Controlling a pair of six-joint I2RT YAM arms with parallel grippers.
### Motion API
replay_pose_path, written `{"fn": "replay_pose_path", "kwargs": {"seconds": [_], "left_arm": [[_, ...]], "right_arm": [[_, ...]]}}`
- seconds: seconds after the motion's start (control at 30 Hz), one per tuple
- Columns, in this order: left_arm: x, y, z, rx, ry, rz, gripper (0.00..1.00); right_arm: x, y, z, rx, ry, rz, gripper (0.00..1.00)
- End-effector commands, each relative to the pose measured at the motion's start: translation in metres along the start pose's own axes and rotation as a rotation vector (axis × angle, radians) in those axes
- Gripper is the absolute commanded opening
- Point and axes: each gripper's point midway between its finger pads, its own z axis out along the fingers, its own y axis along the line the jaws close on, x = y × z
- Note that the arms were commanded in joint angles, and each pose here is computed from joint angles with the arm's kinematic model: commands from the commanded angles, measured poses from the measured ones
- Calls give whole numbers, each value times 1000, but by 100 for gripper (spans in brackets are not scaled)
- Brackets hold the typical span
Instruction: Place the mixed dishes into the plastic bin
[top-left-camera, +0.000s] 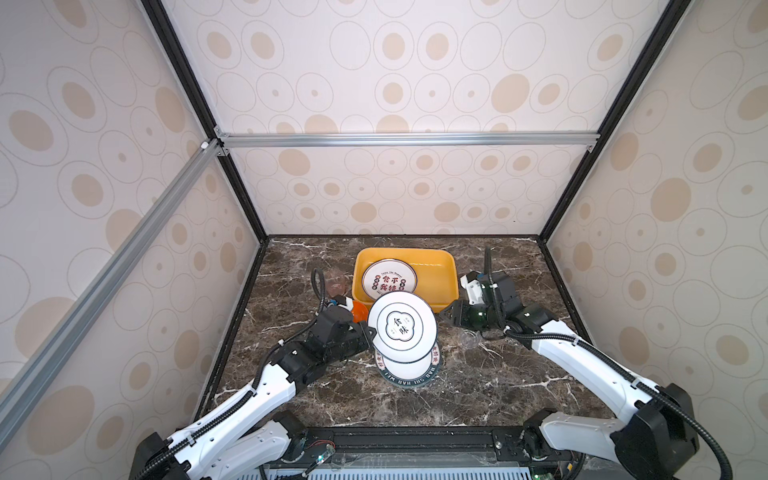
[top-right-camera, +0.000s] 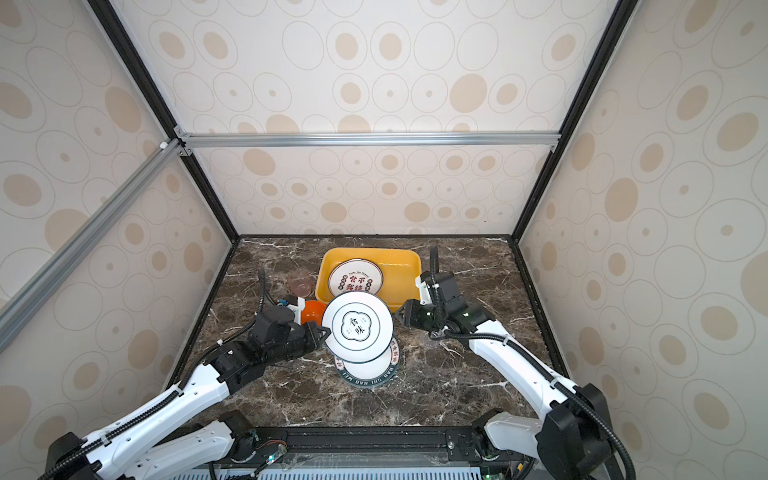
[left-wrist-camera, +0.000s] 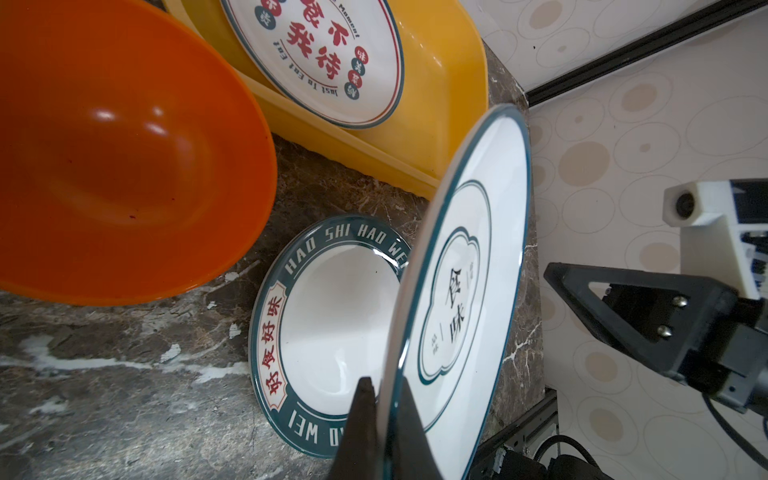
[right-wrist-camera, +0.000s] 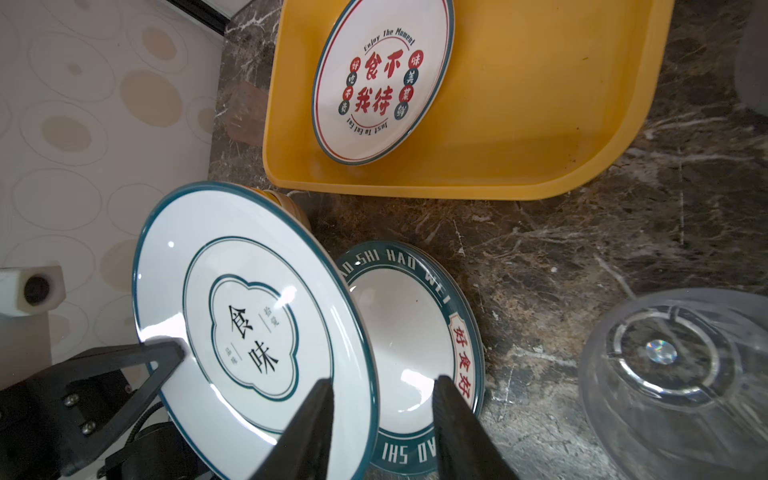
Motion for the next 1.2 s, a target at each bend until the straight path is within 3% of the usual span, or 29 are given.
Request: {"fn": "replay_pose_path", "kwargs": {"seconds": [0.0, 0.6, 1.07, 1.17], "left_arm": [[-24, -39, -13, 132, -54, 13, 0], [-43, -79, -12, 320, -44, -31, 0], [-41, -80, -11, 357, -32, -52, 0], [-42, -79, -10, 354, -33, -55, 5]], "right_arm": [[-2, 7, -9, -84, -33, 35, 43], [-12, 25, -15, -228, -94, 48, 41], [-15, 30, -20, -253, -114, 33, 14], [-18, 31, -22, -249, -126, 32, 9]]}}
